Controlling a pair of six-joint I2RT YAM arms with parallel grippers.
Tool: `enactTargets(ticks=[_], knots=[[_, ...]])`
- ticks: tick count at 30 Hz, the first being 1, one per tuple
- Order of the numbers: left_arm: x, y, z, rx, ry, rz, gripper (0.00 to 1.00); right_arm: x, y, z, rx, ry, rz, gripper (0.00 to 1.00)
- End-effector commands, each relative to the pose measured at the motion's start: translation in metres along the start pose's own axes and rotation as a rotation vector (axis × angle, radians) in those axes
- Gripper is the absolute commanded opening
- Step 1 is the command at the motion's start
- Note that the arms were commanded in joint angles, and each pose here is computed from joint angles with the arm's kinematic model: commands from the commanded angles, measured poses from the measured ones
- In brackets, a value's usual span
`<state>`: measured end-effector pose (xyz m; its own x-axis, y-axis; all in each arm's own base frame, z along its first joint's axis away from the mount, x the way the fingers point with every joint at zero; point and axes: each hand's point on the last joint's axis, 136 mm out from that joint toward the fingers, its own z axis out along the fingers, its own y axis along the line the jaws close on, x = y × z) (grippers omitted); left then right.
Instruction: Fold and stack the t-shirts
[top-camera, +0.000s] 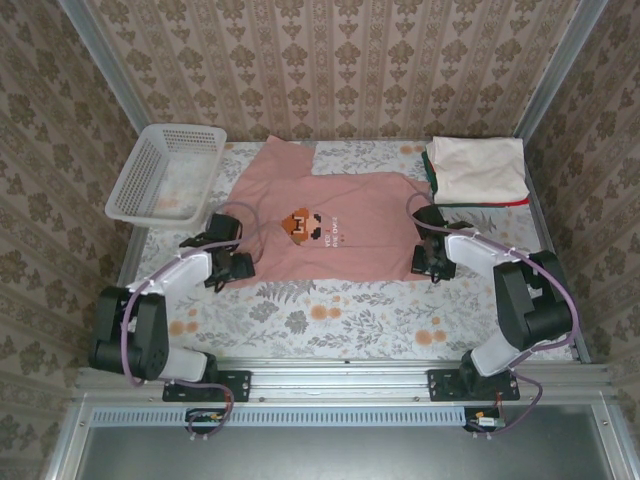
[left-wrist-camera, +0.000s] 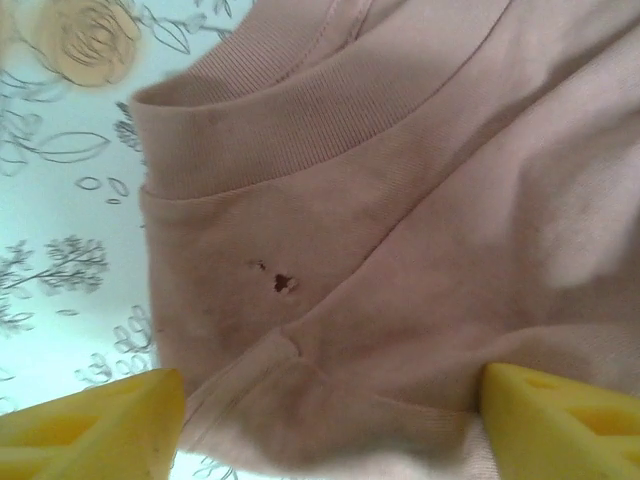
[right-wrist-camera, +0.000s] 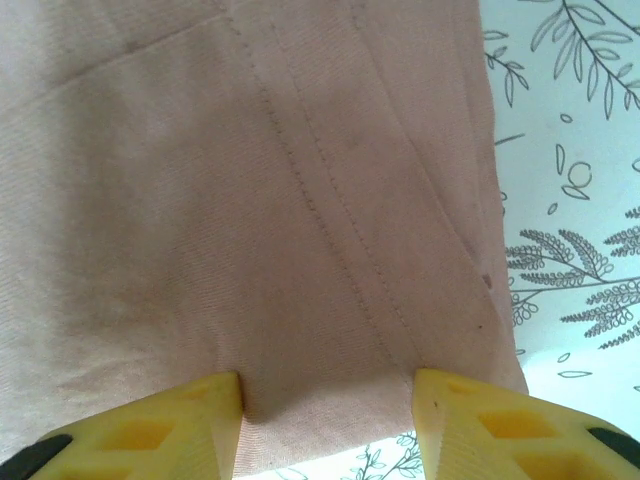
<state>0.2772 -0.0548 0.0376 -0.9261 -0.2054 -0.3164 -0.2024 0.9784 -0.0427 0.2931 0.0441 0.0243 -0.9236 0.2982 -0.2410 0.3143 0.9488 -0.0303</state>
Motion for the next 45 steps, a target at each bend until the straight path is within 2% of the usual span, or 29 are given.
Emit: enactTargets(ticks=[1, 5, 8, 12, 14, 15, 17, 18, 21, 22, 23, 27, 29, 31, 34, 36, 39, 41, 45], knots=[[-0.011, -0.004, 0.000, 0.047, -0.005, -0.063, 0.63, 0.005, -0.006, 0.002, 0.019, 0.054, 0.055, 0.50], [-0.016, 0.006, -0.004, 0.070, -0.023, -0.105, 0.34, 0.022, -0.016, 0.007, 0.048, 0.106, 0.076, 0.49], [-0.016, 0.014, -0.006, 0.069, -0.019, -0.120, 0.19, 0.029, -0.022, 0.006, 0.055, 0.113, 0.088, 0.45], [-0.015, 0.028, -0.006, 0.064, -0.010, -0.147, 0.07, 0.034, -0.031, -0.001, 0.030, 0.101, 0.121, 0.39], [-0.015, 0.033, -0.006, 0.074, -0.011, -0.167, 0.03, 0.036, -0.041, -0.005, 0.027, 0.099, 0.146, 0.31], [-0.016, 0.034, -0.007, 0.084, -0.014, -0.168, 0.00, 0.036, -0.046, -0.008, 0.024, 0.091, 0.159, 0.30], [-0.017, 0.035, -0.010, 0.087, -0.021, -0.163, 0.00, 0.037, -0.053, -0.013, 0.033, 0.082, 0.170, 0.30], [-0.018, 0.032, -0.012, 0.103, -0.023, -0.156, 0.06, 0.037, -0.054, -0.015, 0.029, 0.077, 0.167, 0.30], [-0.014, 0.017, -0.015, 0.175, -0.027, -0.136, 0.43, 0.028, -0.037, -0.030, -0.041, 0.004, 0.144, 0.37], [-0.012, 0.013, -0.015, 0.188, -0.025, -0.126, 0.53, 0.025, -0.032, -0.033, -0.056, -0.013, 0.133, 0.40], [-0.009, 0.008, -0.014, 0.198, -0.018, -0.115, 0.59, 0.021, -0.026, -0.034, -0.074, -0.025, 0.126, 0.44], [0.007, 0.001, 0.002, 0.202, 0.051, -0.115, 0.65, 0.015, -0.020, -0.018, -0.046, 0.014, 0.111, 0.47], [0.011, -0.003, 0.012, 0.211, 0.085, -0.114, 0.64, 0.015, -0.020, -0.007, -0.017, 0.044, 0.106, 0.47], [0.012, -0.004, 0.018, 0.212, 0.104, -0.113, 0.57, 0.017, -0.020, 0.002, 0.000, 0.064, 0.107, 0.47], [0.009, 0.003, 0.015, 0.174, 0.093, -0.110, 0.32, 0.020, -0.029, 0.008, 0.053, 0.067, 0.115, 0.41], [0.005, 0.010, 0.007, 0.162, 0.075, -0.118, 0.18, 0.023, -0.041, 0.008, 0.109, 0.074, 0.116, 0.27], [-0.005, 0.020, -0.004, 0.154, 0.041, -0.133, 0.04, 0.025, -0.046, 0.004, 0.104, 0.068, 0.134, 0.08], [-0.009, 0.027, -0.009, 0.137, 0.039, -0.142, 0.00, 0.024, -0.050, -0.003, 0.113, 0.060, 0.136, 0.00], [-0.010, 0.031, -0.011, 0.128, 0.031, -0.158, 0.02, 0.027, -0.062, -0.015, 0.141, 0.054, 0.140, 0.00]])
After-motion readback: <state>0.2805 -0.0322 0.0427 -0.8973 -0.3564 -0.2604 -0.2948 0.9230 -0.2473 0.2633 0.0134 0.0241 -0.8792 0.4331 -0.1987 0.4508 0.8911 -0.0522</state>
